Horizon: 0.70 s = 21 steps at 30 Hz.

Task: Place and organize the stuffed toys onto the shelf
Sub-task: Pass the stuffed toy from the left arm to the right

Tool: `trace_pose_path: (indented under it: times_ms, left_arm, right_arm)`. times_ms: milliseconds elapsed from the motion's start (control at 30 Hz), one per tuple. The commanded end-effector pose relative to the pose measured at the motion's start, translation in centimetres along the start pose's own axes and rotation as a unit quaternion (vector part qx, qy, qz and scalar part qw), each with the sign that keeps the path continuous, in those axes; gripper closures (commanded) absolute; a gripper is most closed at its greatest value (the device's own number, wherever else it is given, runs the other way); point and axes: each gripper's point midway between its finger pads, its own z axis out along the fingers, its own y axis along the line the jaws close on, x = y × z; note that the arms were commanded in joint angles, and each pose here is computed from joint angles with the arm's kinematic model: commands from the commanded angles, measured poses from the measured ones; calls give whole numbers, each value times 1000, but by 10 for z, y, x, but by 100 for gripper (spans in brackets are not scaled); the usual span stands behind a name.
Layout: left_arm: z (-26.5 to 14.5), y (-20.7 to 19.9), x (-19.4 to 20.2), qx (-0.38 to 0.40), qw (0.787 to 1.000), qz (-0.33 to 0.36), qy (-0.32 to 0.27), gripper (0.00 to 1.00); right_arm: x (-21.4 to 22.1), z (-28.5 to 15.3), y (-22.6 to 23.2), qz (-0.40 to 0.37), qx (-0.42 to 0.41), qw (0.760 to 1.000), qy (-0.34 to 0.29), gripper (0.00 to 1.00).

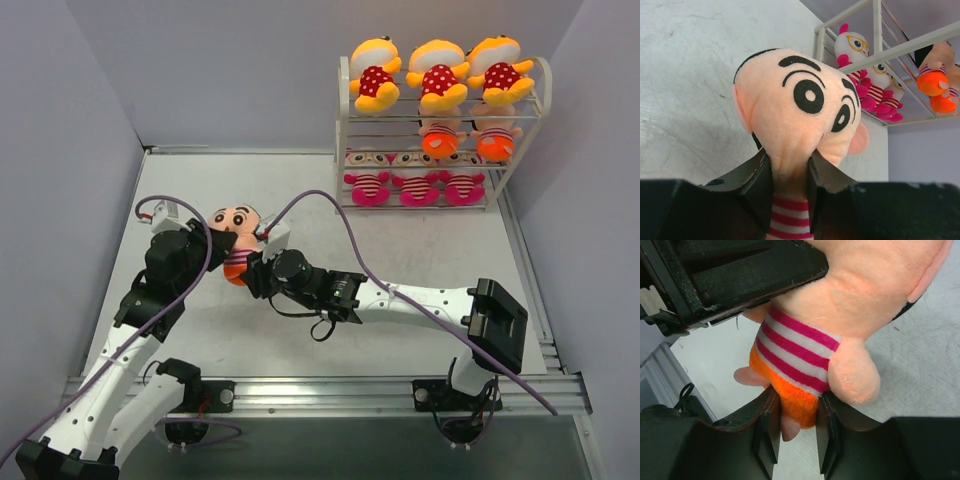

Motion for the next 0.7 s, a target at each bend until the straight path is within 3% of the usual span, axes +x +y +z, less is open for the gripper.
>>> trace_pose_path:
  times_ms: [0,300,533,667]
  left_arm:
    - [-3,-26,-22,37,998,26,-32,65]
    - [-2,-39,-27,51,994,94,-18,21]
    - [-7,-48,-41,47,990,131,-24,4]
    - [-12,-50,-53,43,987,149,-31,3]
  right_arm:
    - [-31,-14,8,3,-10,999,-38,100]
    - [-29,-29,-20,7,7,999,-32,100]
    - [-20,-48,-51,9,30,999,-20,100]
    - [-14,-64,-75,6,53,999,-10,100]
